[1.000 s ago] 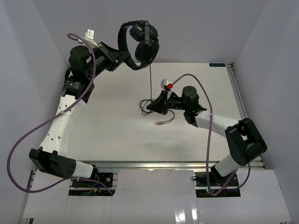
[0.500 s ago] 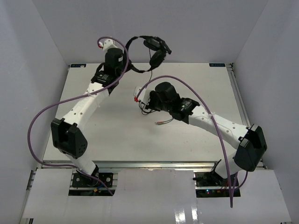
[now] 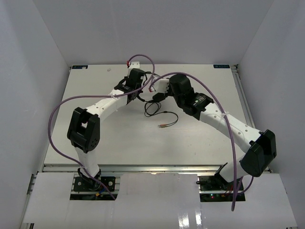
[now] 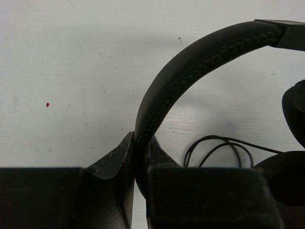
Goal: Wrap the headphones
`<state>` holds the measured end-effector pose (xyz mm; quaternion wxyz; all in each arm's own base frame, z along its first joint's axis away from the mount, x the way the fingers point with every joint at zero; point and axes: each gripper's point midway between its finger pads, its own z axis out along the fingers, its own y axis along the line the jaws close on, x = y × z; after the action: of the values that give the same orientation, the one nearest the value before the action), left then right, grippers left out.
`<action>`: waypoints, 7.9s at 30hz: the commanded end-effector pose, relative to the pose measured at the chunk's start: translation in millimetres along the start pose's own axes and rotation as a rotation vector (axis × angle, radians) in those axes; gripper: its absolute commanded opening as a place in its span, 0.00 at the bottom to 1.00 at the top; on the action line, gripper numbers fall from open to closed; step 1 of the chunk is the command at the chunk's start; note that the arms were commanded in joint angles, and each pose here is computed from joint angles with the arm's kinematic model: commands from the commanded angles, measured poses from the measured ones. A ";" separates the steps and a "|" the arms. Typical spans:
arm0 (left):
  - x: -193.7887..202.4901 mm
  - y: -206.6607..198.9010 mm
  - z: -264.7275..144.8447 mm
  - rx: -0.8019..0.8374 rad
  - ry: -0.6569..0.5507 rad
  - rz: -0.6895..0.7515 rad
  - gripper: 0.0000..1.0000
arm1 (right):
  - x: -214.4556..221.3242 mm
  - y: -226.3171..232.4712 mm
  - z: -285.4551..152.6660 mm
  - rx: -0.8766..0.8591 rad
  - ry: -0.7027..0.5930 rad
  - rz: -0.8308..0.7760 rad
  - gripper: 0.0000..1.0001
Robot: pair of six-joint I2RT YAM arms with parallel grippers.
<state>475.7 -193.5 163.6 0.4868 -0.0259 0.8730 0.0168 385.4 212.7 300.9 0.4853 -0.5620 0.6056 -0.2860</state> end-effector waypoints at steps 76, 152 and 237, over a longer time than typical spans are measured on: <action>-277.5 -12.4 -266.6 1.015 -0.244 -0.977 0.00 | -70.3 42.0 -26.6 -0.548 -0.856 0.583 0.15; -357.8 44.1 -411.8 0.916 -0.850 -0.887 0.00 | -126.9 74.7 -107.4 -1.064 -1.166 0.582 0.60; -150.3 -6.2 17.7 0.183 -0.362 -0.965 0.00 | -116.3 -81.3 -100.5 0.018 -0.468 -0.163 0.08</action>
<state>573.9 -165.5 251.1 0.5842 -0.3722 0.6907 -0.2078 304.4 290.5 407.8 0.5703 -0.6658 0.4591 -0.1436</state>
